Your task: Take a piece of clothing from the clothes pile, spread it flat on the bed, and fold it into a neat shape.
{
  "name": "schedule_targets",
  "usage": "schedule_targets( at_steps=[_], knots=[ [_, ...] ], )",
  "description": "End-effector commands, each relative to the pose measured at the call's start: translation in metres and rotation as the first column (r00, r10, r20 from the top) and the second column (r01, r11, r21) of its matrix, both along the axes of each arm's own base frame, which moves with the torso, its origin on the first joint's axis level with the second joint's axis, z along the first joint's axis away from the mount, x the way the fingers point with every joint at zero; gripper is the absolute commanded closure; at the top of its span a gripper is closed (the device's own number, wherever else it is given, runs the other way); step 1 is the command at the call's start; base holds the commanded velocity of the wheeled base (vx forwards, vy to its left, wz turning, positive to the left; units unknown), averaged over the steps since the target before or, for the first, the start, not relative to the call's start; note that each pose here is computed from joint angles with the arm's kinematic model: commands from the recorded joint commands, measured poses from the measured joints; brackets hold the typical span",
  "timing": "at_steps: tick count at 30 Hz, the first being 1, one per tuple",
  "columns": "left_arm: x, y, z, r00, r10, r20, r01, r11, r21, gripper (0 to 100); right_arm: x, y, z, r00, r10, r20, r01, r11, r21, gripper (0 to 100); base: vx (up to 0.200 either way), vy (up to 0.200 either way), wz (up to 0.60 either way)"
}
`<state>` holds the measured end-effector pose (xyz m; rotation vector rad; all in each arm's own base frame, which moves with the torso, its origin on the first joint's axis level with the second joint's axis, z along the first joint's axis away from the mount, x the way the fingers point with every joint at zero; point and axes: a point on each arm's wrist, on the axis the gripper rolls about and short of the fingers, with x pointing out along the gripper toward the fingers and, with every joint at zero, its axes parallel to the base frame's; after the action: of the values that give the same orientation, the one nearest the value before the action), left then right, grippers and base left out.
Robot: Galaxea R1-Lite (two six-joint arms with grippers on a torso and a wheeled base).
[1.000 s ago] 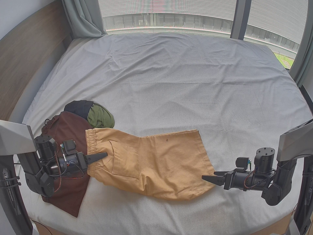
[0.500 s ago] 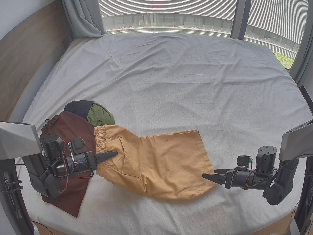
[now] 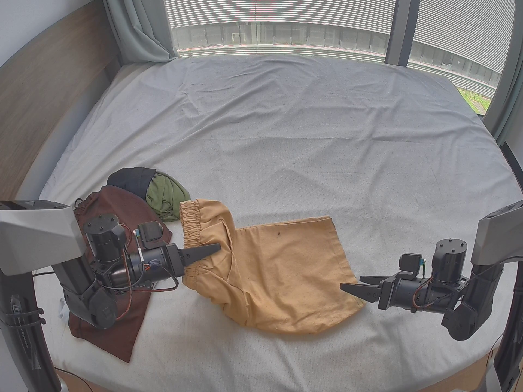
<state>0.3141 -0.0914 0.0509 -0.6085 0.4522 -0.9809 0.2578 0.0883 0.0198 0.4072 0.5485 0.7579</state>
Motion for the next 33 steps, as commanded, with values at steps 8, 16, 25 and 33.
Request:
schedule_targets(
  at_steps=[8,16,25,33],
  knots=[
    [0.003,-0.039,0.001,0.999,-0.033,-0.026,0.032,0.999,-0.040,100,0.004,-0.002,0.006,0.999,-0.011,0.033,0.010,1.000,0.010,0,0.000,0.000,0.00],
    [0.009,-0.065,-0.014,0.993,-0.091,-0.070,0.087,0.995,-0.058,100,0.010,-0.005,0.012,0.998,-0.031,0.059,0.030,0.999,0.023,0,0.000,0.000,0.00],
    [0.012,-0.094,-0.033,0.988,-0.114,-0.107,0.107,0.992,-0.066,100,0.014,-0.009,0.014,0.996,-0.047,0.073,0.045,0.999,0.028,0,0.000,0.000,0.00],
    [0.020,-0.109,-0.034,0.984,-0.133,-0.122,0.120,0.987,-0.107,100,0.018,-0.011,0.016,0.995,-0.063,0.080,0.060,0.997,0.039,0,0.000,0.000,0.00]
  ],
)
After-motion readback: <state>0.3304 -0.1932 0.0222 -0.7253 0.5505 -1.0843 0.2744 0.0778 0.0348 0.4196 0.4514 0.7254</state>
